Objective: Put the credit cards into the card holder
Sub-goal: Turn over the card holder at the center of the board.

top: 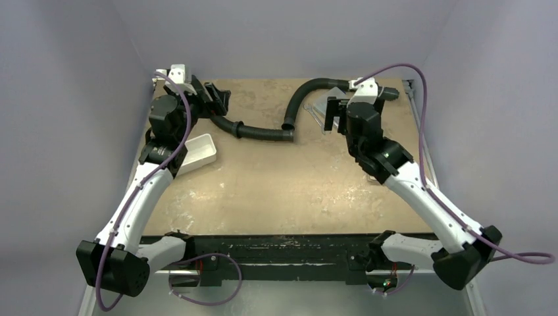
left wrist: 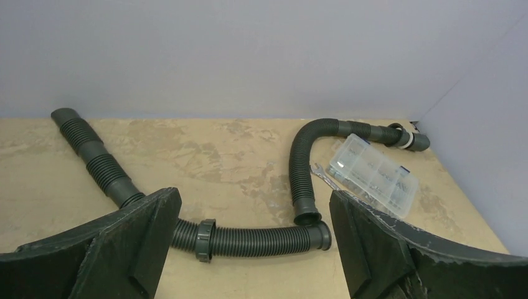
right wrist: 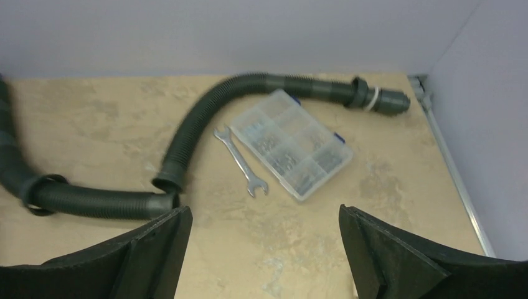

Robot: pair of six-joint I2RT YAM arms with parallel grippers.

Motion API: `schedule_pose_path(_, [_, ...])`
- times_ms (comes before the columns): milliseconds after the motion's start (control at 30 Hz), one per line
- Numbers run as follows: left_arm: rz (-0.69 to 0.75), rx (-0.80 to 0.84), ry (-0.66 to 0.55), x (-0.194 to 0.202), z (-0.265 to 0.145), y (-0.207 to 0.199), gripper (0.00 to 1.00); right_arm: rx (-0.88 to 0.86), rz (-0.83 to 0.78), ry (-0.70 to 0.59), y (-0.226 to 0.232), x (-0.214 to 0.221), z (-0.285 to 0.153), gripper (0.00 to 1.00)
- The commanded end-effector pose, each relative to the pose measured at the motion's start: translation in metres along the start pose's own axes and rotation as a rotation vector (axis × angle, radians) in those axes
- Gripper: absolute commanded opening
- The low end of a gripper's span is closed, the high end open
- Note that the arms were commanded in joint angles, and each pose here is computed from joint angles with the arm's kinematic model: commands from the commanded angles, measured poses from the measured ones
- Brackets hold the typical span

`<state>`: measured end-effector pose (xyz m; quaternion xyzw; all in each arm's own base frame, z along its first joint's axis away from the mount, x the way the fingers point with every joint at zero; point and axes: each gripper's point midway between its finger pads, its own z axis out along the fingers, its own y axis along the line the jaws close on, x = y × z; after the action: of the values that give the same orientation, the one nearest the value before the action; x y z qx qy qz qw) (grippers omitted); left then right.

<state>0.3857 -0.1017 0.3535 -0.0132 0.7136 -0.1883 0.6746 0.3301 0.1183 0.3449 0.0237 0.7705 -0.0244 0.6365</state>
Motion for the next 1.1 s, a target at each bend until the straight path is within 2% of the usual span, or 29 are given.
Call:
schedule_pose_path(0, [0.042,0.082,-0.055,-0.016,0.000,-0.022,0.99,-0.014,0.069,0.206,-0.011,0.068,0.043,0.99])
schedule_pose_path(100, [0.049,0.101,-0.015,-0.003,0.003,-0.028,0.99,-0.023,0.206,0.331,-0.035,0.111,0.069,0.99])
schedule_pose_path(200, [0.049,0.128,0.019,0.010,0.005,-0.036,0.99,0.026,0.387,0.400,-0.069,0.143,0.084,0.99])
schedule_pose_path(333, [0.058,0.148,0.061,0.026,0.009,-0.045,0.99,0.143,0.541,0.398,-0.112,0.163,0.087,0.99])
schedule_pose_path(500, [0.043,0.196,0.119,0.047,0.015,-0.057,0.99,0.286,0.660,0.411,-0.169,0.199,0.080,0.99])
schedule_pose_path(700, [0.015,0.232,0.177,0.065,0.019,-0.067,0.99,0.318,0.641,0.488,-0.183,0.237,0.084,0.98])
schedule_pose_path(800, [0.007,0.259,0.204,0.073,0.021,-0.074,0.99,0.293,0.616,0.582,-0.179,0.264,0.094,0.90])
schedule_pose_path(900, [0.005,0.269,0.227,0.081,0.022,-0.079,0.98,0.310,0.596,0.599,-0.181,0.277,0.098,0.84])
schedule_pose_path(1000, [-0.005,0.272,0.265,0.092,0.024,-0.083,0.96,0.298,0.534,0.649,-0.166,0.285,0.097,0.77])
schedule_pose_path(1067, [-0.025,0.284,0.290,0.100,0.025,-0.088,0.94,0.212,0.487,0.694,-0.128,0.291,0.093,0.74])
